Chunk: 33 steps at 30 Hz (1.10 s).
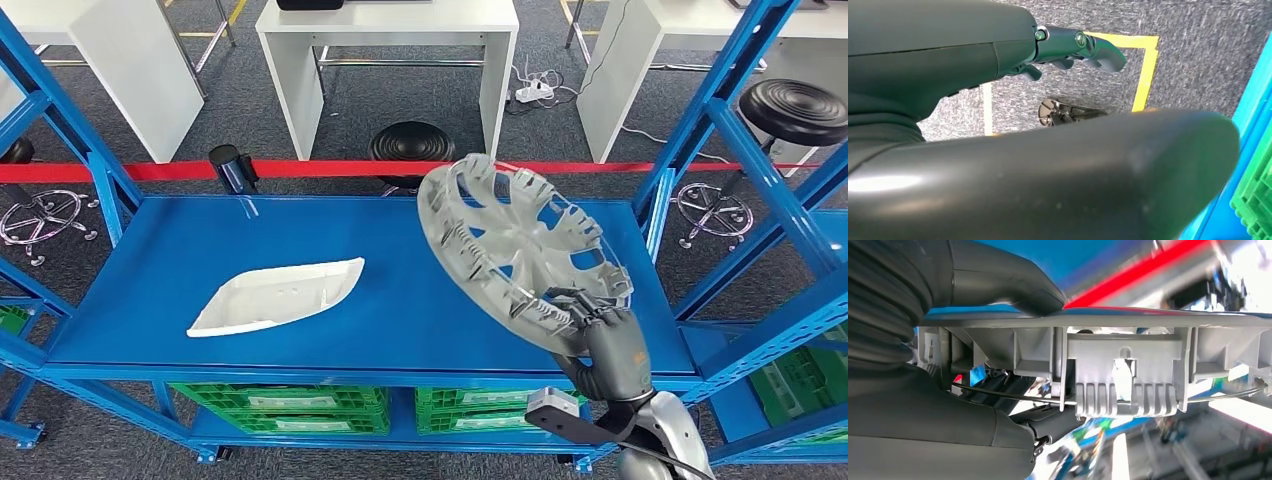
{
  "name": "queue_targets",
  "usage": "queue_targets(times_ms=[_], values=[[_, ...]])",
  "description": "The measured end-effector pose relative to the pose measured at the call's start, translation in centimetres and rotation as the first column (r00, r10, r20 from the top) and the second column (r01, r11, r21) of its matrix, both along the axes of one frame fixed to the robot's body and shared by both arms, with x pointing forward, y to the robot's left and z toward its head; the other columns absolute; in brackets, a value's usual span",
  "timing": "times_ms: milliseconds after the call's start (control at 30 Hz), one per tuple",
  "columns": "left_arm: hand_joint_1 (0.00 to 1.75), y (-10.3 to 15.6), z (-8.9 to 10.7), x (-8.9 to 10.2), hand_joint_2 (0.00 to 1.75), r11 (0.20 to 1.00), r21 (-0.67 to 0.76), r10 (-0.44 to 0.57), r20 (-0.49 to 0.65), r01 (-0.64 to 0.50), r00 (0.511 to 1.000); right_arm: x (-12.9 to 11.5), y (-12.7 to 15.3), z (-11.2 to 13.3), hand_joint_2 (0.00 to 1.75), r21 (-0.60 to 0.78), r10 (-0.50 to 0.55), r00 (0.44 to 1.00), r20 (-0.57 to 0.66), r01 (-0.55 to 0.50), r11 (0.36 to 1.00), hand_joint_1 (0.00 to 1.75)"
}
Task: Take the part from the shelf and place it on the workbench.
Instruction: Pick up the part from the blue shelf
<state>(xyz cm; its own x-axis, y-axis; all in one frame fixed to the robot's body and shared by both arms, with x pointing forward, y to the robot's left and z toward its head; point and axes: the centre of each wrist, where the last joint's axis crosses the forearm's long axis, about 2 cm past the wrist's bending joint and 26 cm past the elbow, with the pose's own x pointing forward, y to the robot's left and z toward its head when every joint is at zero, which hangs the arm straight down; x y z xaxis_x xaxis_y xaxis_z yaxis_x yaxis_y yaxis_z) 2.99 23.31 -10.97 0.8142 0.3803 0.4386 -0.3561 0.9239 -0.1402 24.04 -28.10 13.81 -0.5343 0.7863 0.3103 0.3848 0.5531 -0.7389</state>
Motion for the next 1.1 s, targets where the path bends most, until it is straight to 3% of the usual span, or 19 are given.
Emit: queue_targets(times_ms=[233, 367, 500, 667, 867, 1100], values=[[0.00, 0.1, 0.0, 0.0, 0.00, 1.000, 0.023, -0.012, 0.015, 0.012, 1.000, 0.6, 0.0, 0.5, 1.75, 0.161, -0.051, 0.998, 0.043, 0.044, 0.986, 1.75], [0.00, 0.5, -0.1, 0.0, 0.00, 0.999, 0.039, -0.022, 0.029, 0.021, 0.999, 1.1, -0.4, 0.7, 1.75, 0.344, -0.006, 0.999, 0.044, -0.009, 0.939, 1.75], [0.00, 0.8, -0.1, 0.0, 1.75, 0.999, 0.041, -0.027, 0.043, 0.025, 0.999, 1.4, -0.2, 1.5, 1.75, 0.532, 0.167, 0.985, 0.050, -0.168, 0.830, 1.75], [0.00, 1.0, -0.1, 0.0, 1.75, 0.999, 0.035, -0.026, 0.048, 0.024, 0.998, 1.0, 1.1, 3.2, 1.75, 0.641, 0.422, 0.902, 0.092, -0.378, 0.668, 1.75], [0.00, 1.1, -0.1, 0.1, 1.75, 0.999, 0.038, -0.029, 0.035, 0.027, 0.999, 0.6, 1.7, 5.2, 1.75, 0.688, 0.581, 0.792, 0.185, -0.527, 0.499, 1.75], [0.00, 1.4, -0.1, 0.3, 1.75, 0.999, 0.043, -0.021, 0.031, 0.019, 0.999, 0.0, 2.0, 6.2, 1.75, 0.715, 0.768, 0.576, 0.280, -0.659, 0.234, 1.75]])
